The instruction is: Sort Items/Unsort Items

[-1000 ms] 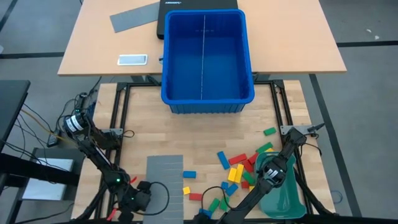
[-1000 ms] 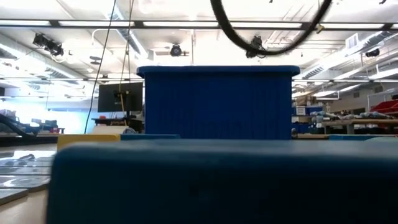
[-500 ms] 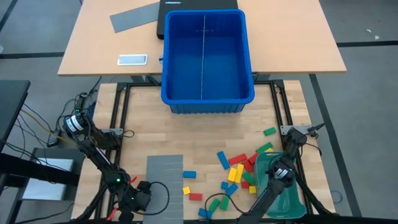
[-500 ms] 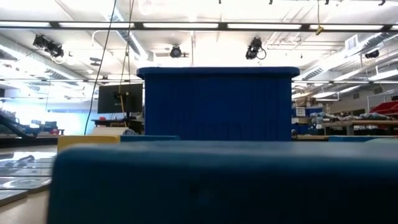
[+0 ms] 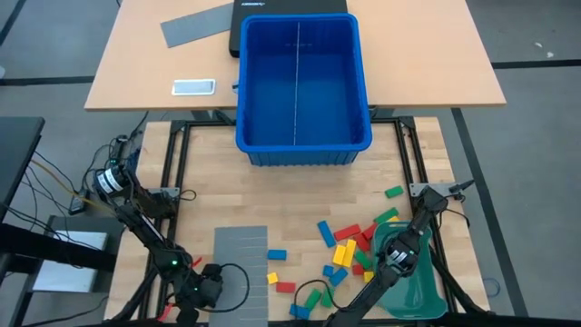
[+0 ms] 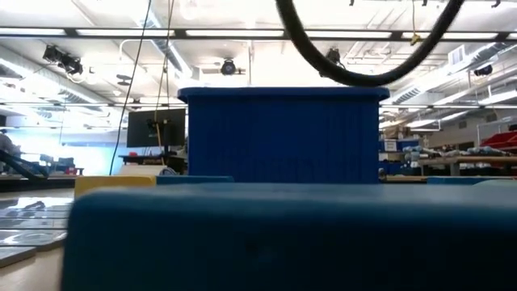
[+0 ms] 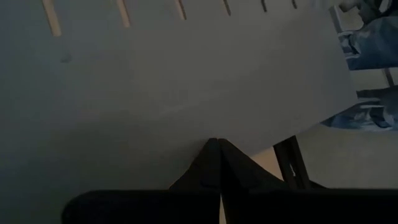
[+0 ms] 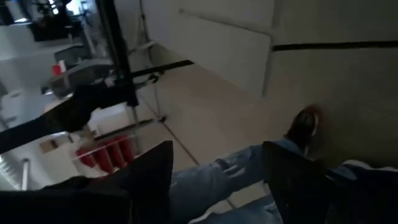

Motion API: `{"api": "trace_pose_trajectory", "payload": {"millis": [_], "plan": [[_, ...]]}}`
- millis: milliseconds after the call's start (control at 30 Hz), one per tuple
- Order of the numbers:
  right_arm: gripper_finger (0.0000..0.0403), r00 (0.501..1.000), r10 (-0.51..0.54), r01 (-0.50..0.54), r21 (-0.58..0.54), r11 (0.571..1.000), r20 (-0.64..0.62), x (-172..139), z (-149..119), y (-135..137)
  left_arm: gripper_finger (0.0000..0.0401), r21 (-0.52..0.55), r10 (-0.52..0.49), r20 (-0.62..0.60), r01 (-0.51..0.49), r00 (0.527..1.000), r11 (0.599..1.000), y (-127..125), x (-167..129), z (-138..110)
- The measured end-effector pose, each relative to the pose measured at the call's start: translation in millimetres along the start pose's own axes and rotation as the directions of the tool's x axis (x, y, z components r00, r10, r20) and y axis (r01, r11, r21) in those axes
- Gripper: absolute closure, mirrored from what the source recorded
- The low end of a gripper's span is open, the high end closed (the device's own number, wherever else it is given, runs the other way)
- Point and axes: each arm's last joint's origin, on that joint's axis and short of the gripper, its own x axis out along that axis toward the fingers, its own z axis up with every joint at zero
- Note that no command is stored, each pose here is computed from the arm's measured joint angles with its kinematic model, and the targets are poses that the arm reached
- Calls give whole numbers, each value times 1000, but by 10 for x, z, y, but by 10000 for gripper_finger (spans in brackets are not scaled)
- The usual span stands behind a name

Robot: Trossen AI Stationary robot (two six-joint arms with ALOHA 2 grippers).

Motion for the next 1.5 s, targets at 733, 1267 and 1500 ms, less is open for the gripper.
{"api": "trace_pose_trajectory", "payload": {"millis": [733, 1267, 1500], "plan": [[173, 991, 113, -107, -89, 990, 66, 117, 144, 67, 401, -9, -22, 3, 22, 1000, 1000, 9, 17, 30], [336, 980, 114, -21, -485, 874, 163, -722, 443, 1274, 401, -18, -55, 108, 57, 993, 998, -122, -140, 224], [382, 969, 72, 117, -697, 708, 237, -1047, 780, 1653, 401, -23, -26, 315, 35, 949, 999, -96, -605, 485]]}}
